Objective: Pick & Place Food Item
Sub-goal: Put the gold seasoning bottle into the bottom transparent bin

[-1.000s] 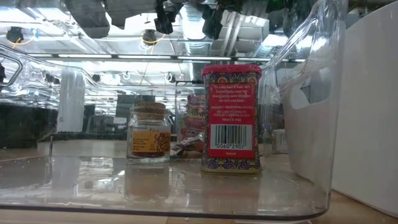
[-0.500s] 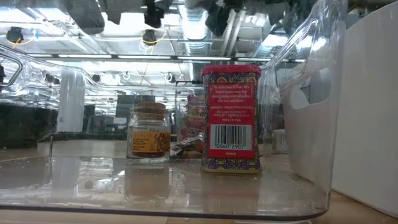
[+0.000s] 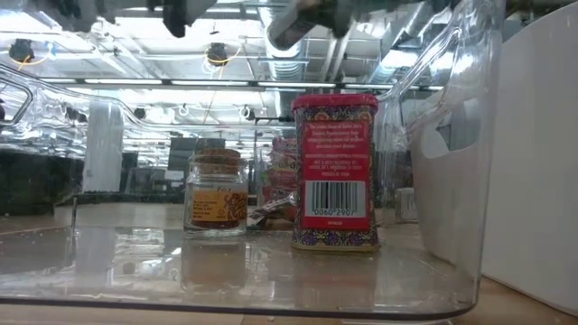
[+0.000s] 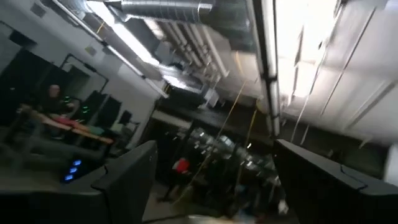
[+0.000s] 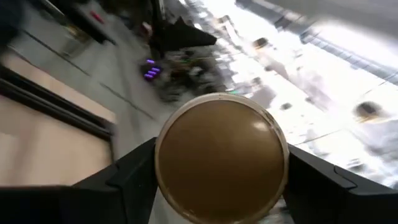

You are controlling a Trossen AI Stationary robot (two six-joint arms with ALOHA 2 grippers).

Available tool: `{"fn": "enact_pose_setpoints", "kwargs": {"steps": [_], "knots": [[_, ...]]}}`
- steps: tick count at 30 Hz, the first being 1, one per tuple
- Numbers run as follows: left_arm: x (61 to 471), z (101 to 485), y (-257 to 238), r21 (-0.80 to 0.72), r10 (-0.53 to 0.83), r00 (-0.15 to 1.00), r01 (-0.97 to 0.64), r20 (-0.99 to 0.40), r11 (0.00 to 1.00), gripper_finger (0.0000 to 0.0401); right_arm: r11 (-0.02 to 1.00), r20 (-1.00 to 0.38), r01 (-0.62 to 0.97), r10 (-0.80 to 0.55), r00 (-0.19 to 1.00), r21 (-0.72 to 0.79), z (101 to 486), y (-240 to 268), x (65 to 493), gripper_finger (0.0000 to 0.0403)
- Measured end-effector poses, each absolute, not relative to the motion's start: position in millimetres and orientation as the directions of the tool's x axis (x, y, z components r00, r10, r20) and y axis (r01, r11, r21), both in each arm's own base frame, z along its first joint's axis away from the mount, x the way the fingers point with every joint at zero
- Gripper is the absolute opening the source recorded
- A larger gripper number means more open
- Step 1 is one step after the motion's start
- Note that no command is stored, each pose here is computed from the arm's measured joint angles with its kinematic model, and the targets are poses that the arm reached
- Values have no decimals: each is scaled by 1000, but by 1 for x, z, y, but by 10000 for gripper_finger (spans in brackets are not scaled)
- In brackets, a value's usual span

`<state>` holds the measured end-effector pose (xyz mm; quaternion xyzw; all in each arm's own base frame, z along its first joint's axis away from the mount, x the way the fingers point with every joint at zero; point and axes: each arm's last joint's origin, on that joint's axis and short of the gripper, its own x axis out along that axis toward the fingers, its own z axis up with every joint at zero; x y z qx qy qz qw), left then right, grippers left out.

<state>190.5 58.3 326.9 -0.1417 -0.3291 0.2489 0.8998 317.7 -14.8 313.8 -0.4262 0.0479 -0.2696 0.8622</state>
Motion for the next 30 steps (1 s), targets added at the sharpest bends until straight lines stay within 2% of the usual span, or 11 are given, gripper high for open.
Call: {"fn": "enact_pose_setpoints", "kwargs": {"steps": [8, 14, 24, 30], "knots": [[180, 297, 54, -272, 517, 780, -444, 352, 854, 313, 793, -60, 297, -385, 921, -532, 326, -11, 282, 269], [179, 277, 49, -175, 386, 879, -349, 279, 921, 310, 928, -190, 180, -250, 949, -325, 329, -7, 258, 269], [187, 258, 32, -104, 148, 974, -132, 169, 986, 301, 997, -357, -36, 8, 934, -72, 326, 2, 229, 269], [194, 250, 17, -36, 54, 992, -50, 111, 998, 301, 989, -496, -145, 135, 858, 18, 322, 15, 221, 269]]}}
